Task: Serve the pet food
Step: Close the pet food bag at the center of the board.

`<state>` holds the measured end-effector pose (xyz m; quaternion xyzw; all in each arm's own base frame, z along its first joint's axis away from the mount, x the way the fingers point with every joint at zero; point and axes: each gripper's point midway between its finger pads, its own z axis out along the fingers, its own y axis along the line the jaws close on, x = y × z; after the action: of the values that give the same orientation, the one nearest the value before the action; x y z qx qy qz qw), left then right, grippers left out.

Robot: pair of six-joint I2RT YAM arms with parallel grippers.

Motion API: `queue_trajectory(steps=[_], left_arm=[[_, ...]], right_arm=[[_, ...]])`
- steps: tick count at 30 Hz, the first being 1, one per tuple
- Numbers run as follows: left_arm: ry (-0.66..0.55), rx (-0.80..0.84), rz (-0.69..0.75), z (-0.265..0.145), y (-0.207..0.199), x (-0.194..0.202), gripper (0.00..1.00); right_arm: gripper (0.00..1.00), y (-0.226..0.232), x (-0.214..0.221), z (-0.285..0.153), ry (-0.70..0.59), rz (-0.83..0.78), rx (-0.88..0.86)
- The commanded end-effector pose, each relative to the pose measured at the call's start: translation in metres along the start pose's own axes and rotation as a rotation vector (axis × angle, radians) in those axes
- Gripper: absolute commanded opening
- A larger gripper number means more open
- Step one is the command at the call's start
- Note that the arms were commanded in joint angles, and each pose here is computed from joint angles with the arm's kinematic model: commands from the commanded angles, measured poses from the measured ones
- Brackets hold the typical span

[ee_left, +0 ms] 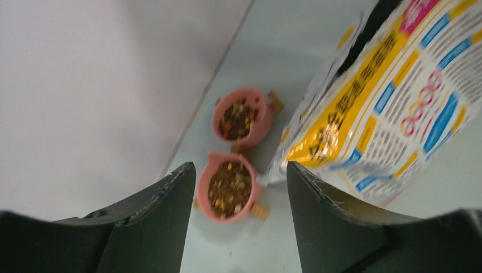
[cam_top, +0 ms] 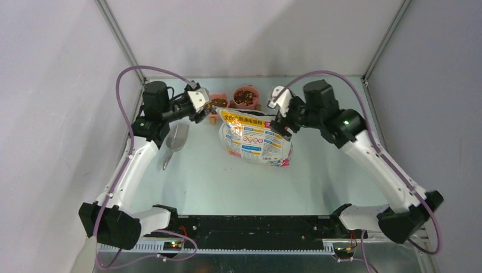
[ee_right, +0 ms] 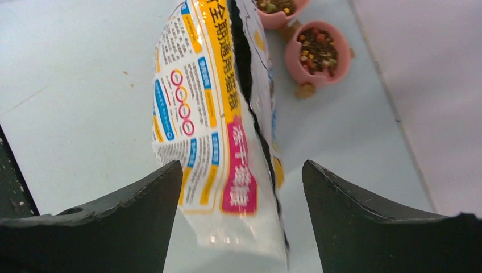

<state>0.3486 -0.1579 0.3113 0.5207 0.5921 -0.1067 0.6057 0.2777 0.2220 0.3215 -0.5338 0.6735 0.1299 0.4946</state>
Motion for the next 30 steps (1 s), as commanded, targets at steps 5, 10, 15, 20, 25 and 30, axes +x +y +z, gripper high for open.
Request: queue_trajectory(steps=[5, 10, 15, 20, 25, 30], left_arm=[[-0.236, 0.171, -0.17, 0.023, -0.01, -0.047, 0.68], [-0.218, 0.228, -0.162, 0.028, -0.018, -0.044, 0.69], [-0.226, 0.283, -0.159, 0.032, -0.029, -0.042, 0.7], [-0.193, 0.325, -0.167, 0.037, -0.037, -0.031, 0.7], [-0.179, 0.334, -0.161, 0.039, -0.039, -0.025, 0.7], [-0.179, 0.349, -0.158, 0.042, -0.04, -0.024, 0.7]], right_arm=[[0.8, -0.009, -0.032, 0.056, -0.079, 0.053, -0.048], [0.79, -0.01, -0.028, 0.082, -0.036, 0.053, -0.052], [0.73, -0.006, -0.03, 0.095, -0.034, 0.046, -0.081], [0.54, -0.003, -0.031, 0.108, -0.017, 0.035, -0.096], [0.23, -0.006, -0.032, 0.116, -0.002, 0.027, -0.078], [0.0, 0.005, -0.048, 0.101, -0.044, -0.019, -0.157]])
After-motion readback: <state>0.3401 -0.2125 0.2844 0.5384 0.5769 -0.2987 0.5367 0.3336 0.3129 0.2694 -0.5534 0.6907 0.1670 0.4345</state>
